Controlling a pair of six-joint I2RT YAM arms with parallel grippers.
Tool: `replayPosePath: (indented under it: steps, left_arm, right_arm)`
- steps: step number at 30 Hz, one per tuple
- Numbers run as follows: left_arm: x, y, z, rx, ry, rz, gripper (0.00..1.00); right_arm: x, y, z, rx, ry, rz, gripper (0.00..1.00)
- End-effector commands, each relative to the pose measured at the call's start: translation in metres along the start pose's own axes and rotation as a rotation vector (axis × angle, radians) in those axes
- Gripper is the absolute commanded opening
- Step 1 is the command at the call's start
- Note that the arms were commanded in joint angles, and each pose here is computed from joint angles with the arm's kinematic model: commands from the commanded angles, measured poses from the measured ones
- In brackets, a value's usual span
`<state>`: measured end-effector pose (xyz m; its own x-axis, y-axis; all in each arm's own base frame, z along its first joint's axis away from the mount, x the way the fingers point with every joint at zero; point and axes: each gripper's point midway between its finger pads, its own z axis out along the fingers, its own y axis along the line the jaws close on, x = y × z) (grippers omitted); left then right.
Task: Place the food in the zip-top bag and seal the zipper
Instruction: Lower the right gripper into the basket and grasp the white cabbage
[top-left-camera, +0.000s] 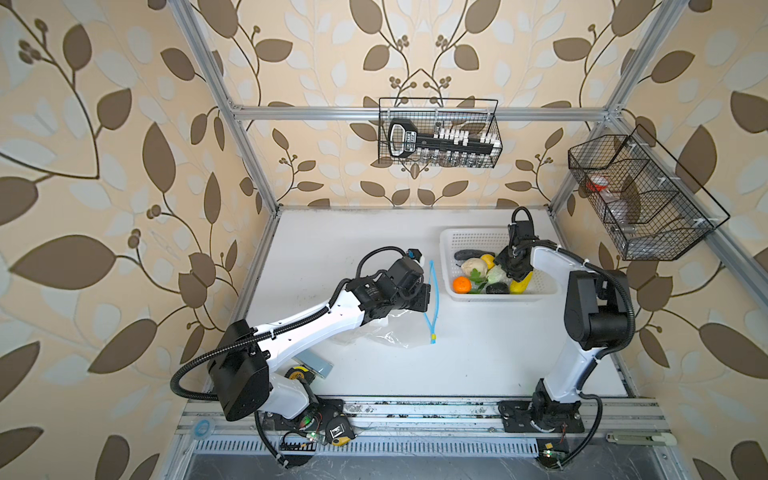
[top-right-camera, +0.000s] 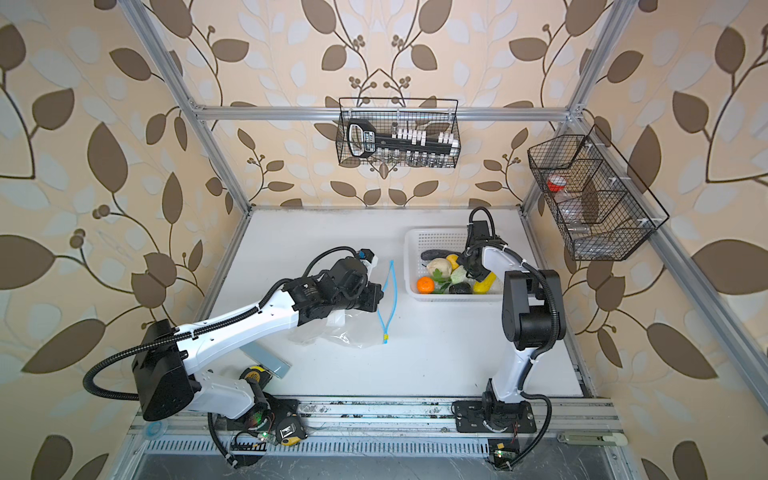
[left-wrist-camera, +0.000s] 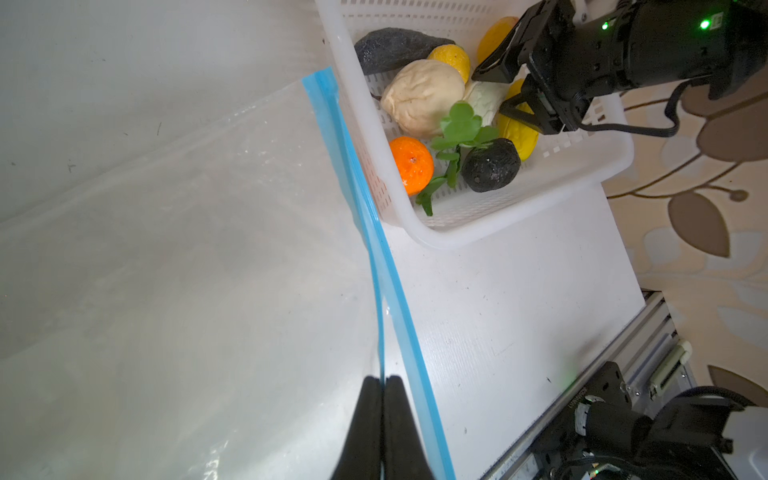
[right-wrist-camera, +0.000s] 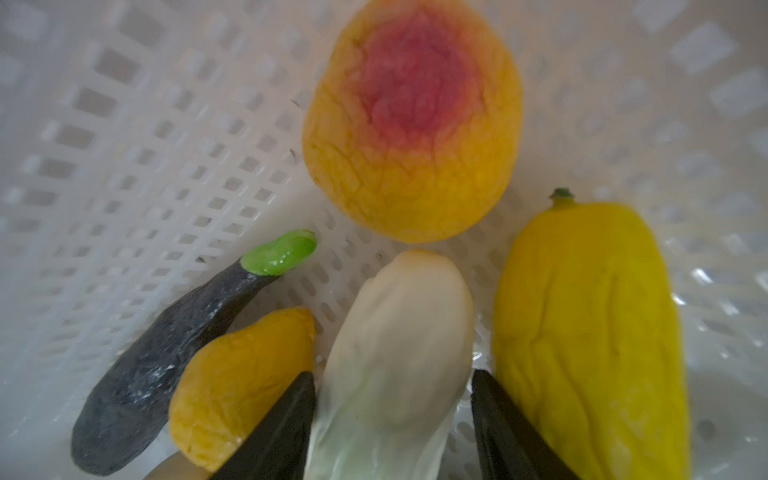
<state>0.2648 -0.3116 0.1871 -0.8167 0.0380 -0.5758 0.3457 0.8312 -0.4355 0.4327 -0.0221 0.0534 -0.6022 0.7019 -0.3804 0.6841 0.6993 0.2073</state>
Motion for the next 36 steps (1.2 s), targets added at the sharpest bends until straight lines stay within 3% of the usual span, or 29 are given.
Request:
replayPosePath:
  steps: [1,15,36]
  left_arm:
    - [-0.016,-0.004,-0.011,0.005,-0.055,0.003,0.00]
    - [-0.016,-0.002,-0.011,0.000,-0.059,0.005,0.00]
    - [-0.019,-0.008,-0.013,0.029,-0.064,-0.011,0.00]
  right_arm:
    - [-0.003,0.002,0.004,0.007,0.013,0.026,0.62]
    - [-0.004,0.008,0.005,-0.026,0.011,0.036,0.52]
    - [-0.035,0.023,-0.058,-0.157,-0.128,0.073,0.47]
